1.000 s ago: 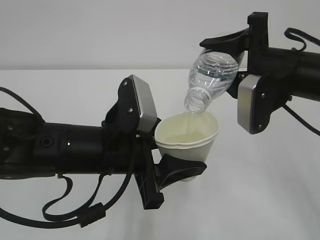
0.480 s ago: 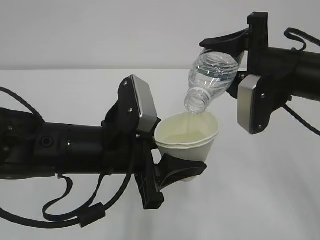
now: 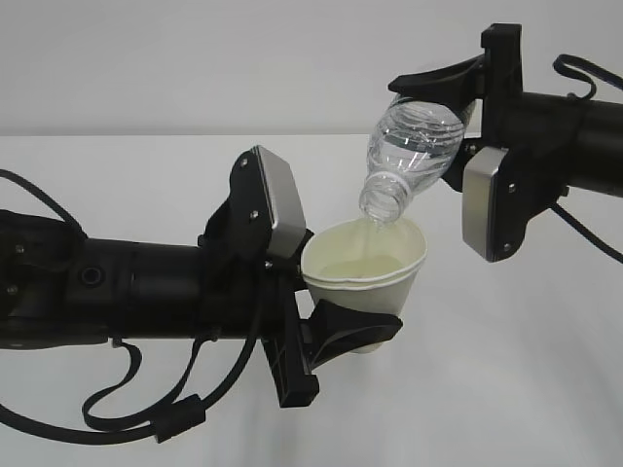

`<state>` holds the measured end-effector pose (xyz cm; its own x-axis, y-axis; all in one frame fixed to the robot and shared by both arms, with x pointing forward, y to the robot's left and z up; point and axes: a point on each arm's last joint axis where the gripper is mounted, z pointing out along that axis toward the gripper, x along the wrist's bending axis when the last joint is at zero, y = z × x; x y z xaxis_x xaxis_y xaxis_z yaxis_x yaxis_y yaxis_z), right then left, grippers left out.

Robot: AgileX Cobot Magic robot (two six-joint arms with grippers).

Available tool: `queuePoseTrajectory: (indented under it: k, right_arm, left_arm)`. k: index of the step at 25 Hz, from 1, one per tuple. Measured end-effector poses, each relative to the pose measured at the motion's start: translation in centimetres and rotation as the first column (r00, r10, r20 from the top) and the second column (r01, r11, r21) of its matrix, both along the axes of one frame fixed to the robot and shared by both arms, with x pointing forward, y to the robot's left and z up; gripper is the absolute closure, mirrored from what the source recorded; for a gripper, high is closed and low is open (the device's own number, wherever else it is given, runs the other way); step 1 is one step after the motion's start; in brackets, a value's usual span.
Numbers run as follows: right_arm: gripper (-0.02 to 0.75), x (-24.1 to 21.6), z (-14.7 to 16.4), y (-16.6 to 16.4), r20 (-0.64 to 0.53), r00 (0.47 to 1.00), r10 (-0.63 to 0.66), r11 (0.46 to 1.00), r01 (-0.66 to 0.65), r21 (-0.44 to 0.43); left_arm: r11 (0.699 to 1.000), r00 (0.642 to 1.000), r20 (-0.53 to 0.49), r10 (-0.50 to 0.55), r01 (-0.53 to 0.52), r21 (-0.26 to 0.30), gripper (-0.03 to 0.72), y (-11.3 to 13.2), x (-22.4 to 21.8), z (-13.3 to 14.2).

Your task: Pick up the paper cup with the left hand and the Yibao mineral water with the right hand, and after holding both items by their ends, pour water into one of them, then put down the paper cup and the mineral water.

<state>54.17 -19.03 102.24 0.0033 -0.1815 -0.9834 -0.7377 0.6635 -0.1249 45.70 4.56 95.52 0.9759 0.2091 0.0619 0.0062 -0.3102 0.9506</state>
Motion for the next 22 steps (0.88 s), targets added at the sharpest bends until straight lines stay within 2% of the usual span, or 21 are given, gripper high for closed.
queuePoseTrajectory:
  k: [22]
  right_arm:
    - [0.292, 0.0, 0.01, 0.0, 0.003, 1.0, 0.001, 1.0, -0.001, -0.002]
  left_arm:
    - [1.0, 1.0, 0.0, 0.0, 0.0, 0.0, 0.305, 0.0, 0.0, 0.0]
